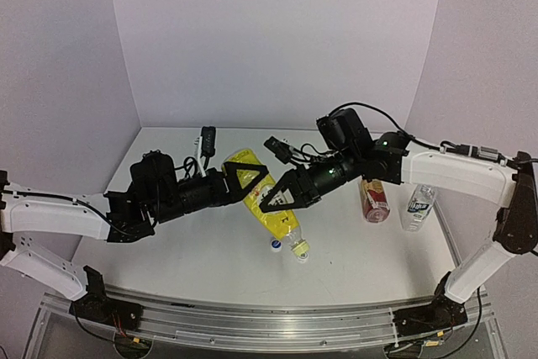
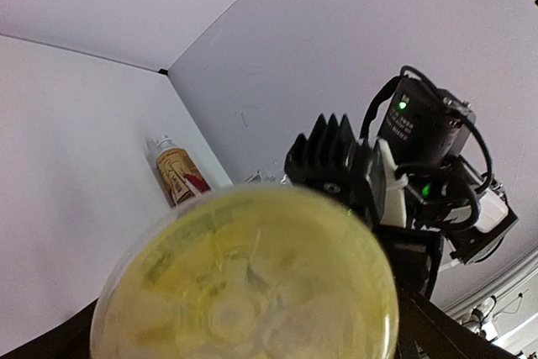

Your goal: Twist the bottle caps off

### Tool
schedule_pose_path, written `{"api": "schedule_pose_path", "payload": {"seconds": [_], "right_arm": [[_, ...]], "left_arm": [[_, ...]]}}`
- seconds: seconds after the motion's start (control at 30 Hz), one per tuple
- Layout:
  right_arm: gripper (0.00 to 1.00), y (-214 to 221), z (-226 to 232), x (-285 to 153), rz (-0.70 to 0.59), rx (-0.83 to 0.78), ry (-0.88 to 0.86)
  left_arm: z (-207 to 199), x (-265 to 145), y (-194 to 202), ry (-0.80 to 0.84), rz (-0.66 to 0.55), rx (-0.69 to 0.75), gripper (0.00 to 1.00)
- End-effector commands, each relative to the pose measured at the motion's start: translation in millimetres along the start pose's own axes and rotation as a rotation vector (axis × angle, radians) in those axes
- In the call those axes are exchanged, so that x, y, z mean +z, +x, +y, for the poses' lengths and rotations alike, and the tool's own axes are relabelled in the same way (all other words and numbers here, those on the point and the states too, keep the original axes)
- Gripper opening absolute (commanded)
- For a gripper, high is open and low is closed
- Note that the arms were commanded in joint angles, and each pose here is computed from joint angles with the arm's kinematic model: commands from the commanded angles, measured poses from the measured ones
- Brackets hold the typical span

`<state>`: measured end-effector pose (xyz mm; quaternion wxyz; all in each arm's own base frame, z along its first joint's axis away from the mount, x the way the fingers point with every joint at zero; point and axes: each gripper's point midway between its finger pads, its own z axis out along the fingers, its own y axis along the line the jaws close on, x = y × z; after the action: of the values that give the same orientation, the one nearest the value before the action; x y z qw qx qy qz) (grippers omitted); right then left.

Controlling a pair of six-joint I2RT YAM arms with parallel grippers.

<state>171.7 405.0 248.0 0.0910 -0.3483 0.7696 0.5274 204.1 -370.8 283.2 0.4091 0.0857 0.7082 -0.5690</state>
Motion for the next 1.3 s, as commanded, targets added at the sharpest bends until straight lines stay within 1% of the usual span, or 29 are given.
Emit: {"api": "schedule_pose_path", "payload": {"seconds": [0.0,0.1,0.2,0.27,0.33,0.37,0.5,0.53,0.63,0.7,0.8,0.9,0.97,1.17,1.27], "right_arm": [[0.45,-9,31,-1,-0.009,-0.125,-0.089],[0.45,-13,26,-2,-0.033,-0.141,-0.049],[0.46,-20,26,-6,-0.065,-0.161,-0.015],[0.48,-25,25,-9,-0.087,-0.161,0.009],[0.58,-28,25,-11,-0.101,-0.155,0.023],[0.64,-29,25,-12,-0.106,-0.151,0.029],[0.86,-26,20,-18,-0.136,-0.092,0.072],[0.89,-23,17,-20,-0.142,-0.066,0.086],[0.90,-12,4,-30,-0.193,-0.002,0.150],[0.91,-4,6,-37,-0.226,0.002,0.143],[0.90,18,14,-36,-0.173,0.003,0.071],[0.82,37,25,-27,-0.068,0.043,-0.045],[0.76,41,29,-22,-0.029,0.058,-0.086],[0.63,31,35,-22,-0.042,0.013,-0.097],[0.59,32,38,-23,-0.039,0.012,-0.110]], "left_arm": [[-35,-2,-20,0.148,-0.063,-0.062,0.94],[-40,-3,-18,0.172,-0.043,-0.081,0.78],[-40,-6,-17,0.183,-0.044,-0.102,0.68],[-40,-8,-17,0.187,-0.047,-0.110,0.60],[-39,-10,-18,0.182,-0.055,-0.118,0.51],[-37,-10,-19,0.173,-0.060,-0.122,0.48],[-28,-16,-25,0.123,-0.094,-0.149,0.47],[-24,-18,-28,0.101,-0.118,-0.161,0.47],[-8,-28,-40,0.025,-0.197,-0.210,0.47],[-1,-35,-47,-0.006,-0.248,-0.230,0.47],[-6,-42,-63,-0.031,-0.289,-0.205,0.46],[-17,-45,-73,-0.027,-0.300,-0.185,0.46],[-18,-48,-77,-0.024,-0.313,-0.192,0.45],[-11,-49,-76,-0.046,-0.324,-0.232,0.44],[-6,-50,-76,-0.065,-0.337,-0.255,0.42]]}}
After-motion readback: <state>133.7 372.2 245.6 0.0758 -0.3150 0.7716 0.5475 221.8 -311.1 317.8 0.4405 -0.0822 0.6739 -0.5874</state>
